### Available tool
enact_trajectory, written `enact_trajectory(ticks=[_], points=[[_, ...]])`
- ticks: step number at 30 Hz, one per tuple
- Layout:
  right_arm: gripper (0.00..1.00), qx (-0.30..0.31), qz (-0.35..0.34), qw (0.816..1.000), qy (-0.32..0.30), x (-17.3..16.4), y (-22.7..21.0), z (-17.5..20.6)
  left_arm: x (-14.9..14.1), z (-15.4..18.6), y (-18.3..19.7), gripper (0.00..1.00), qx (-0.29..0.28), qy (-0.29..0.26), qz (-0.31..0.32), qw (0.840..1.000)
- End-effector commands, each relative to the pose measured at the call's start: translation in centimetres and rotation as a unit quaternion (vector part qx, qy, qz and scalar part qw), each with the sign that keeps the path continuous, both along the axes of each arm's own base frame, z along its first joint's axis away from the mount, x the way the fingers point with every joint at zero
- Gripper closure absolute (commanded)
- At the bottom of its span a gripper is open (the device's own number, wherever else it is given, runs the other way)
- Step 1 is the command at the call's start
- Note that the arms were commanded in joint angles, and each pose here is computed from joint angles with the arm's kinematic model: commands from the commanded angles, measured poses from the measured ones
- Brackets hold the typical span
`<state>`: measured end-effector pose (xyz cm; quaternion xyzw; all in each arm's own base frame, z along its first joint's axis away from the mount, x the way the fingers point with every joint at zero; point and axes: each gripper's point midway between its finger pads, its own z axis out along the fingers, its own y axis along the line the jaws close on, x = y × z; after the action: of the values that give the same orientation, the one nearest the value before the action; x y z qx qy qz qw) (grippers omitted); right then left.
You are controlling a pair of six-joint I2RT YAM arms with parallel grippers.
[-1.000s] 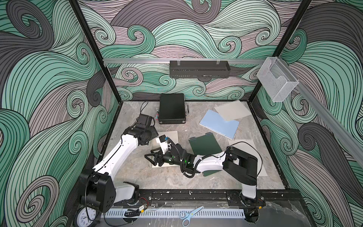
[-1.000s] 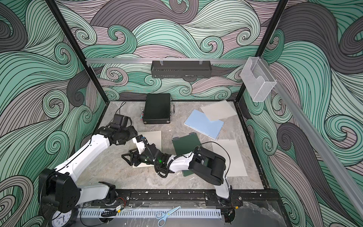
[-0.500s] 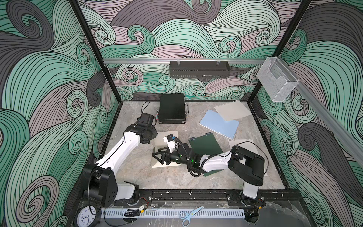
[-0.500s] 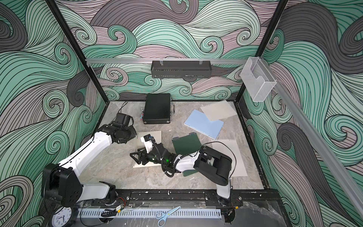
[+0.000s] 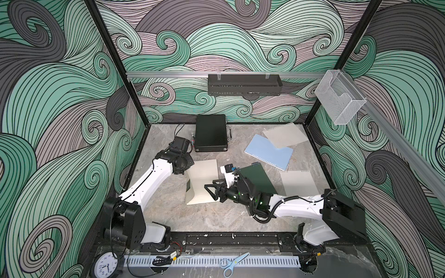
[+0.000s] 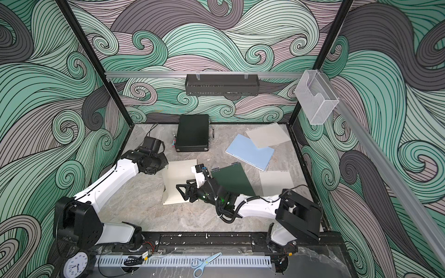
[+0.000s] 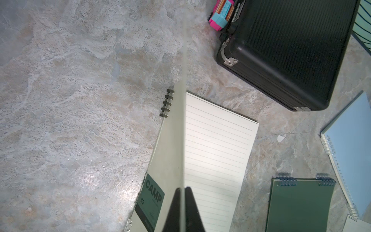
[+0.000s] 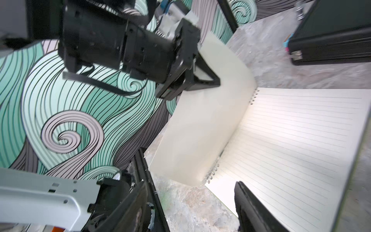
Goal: Tear off pages from different notebooks
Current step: Open the notebook at the center of the board.
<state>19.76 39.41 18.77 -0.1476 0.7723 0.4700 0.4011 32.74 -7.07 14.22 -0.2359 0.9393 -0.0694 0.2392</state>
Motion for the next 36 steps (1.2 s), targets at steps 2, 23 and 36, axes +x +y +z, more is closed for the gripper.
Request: enact_trajectory(ticks=[2, 23, 36], points=[[0.33, -0.111, -0.118, 0.987, 0.016, 2.6, -4.6, -3.5, 0.2, 1.2, -0.2, 1.0, 0.009, -0.017, -0.04, 0.999], [0.38, -0.201, -0.08, 0.972, 0.093, 4.9, -4.9, -9.6, 0.5, 2.3, -2.0, 1.0, -0.012, -0.072, -0.113, 0.991], [0.5, -0.198, -0.147, 0.964, 0.104, 8.7, -4.7, -11.3, 0.8, 1.4, -2.4, 1.0, -0.018, -0.06, -0.117, 0.991]])
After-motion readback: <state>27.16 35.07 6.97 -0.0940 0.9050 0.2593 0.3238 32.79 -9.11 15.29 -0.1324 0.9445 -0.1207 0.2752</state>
